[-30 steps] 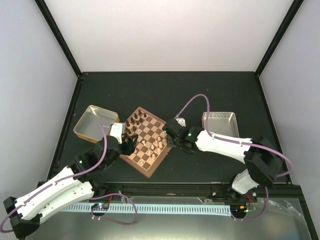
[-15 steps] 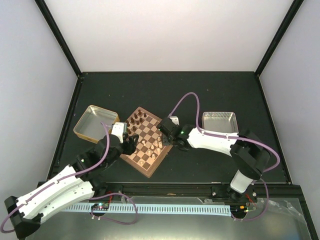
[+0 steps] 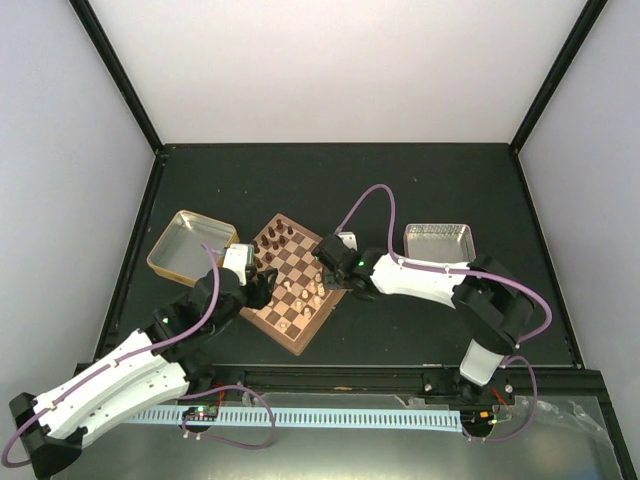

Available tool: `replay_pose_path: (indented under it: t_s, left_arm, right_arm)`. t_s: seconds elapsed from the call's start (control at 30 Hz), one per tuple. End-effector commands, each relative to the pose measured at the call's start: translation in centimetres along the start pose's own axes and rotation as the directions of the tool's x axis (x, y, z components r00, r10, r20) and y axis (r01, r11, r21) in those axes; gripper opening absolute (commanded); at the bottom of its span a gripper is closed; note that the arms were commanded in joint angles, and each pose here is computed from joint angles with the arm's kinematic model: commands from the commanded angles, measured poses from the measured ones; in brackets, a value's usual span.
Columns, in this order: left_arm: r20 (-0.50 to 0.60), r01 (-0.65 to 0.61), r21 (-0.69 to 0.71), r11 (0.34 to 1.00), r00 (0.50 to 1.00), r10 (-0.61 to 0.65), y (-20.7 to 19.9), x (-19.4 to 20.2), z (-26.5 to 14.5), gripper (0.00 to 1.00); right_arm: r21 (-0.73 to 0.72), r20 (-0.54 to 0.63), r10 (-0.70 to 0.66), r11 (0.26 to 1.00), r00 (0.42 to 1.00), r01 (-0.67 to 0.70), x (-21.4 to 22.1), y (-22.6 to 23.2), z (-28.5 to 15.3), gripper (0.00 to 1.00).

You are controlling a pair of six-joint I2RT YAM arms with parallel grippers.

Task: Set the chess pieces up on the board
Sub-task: Place the chess piece on the chessboard, then pick up the chess piece from the chessboard.

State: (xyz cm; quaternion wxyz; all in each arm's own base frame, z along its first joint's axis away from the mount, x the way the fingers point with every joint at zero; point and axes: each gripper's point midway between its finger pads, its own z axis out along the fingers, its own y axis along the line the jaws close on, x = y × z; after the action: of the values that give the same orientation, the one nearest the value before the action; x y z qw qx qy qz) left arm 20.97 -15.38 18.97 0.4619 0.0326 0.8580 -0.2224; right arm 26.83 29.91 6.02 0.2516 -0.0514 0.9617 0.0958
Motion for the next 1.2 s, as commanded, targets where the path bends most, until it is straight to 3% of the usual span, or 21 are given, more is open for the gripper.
replay_pose_path:
  t_s: [0.0, 0.27, 0.53, 0.8, 1.17]
  left_arm:
    - [0.012, 0.006, 0.018, 1.000, 1.000, -0.006, -0.3, -0.4, 0.0, 0.58]
    - [0.014, 0.016, 0.012, 1.000, 1.000, -0.017, -0.2, -0.5, 0.1, 0.58]
    - [-0.021, 0.064, -0.037, 0.997, 0.998, -0.065, 1.2, 0.4, 0.8, 0.58]
    - [-0.069, 0.187, -0.128, 0.974, 0.978, -0.197, 4.4, 2.0, 1.5, 0.54]
    - [-0.087, 0.276, -0.144, 0.950, 0.953, -0.290, 6.0, 3.3, 1.7, 0.53]
  right_arm:
    - [-0.004, 0.054, 0.010, 1.000, 0.998, -0.010, -1.8, 0.2, -1.2, 0.24]
    - [-0.050, 0.123, 0.017, 0.999, 0.992, -0.011, -4.2, 0.8, -5.1, 0.31]
    - [-0.179, 0.090, -0.162, 0.968, 0.983, 0.176, -5.1, 5.6, -6.7, 0.36]
    - [-0.249, -0.031, -0.381, 0.898, 0.924, 0.362, -1.4, 11.6, -4.1, 0.38]
    - [-0.210, -0.140, -0.414, 0.900, 0.899, 0.382, 1.2, 12.7, 0.3, 0.37]
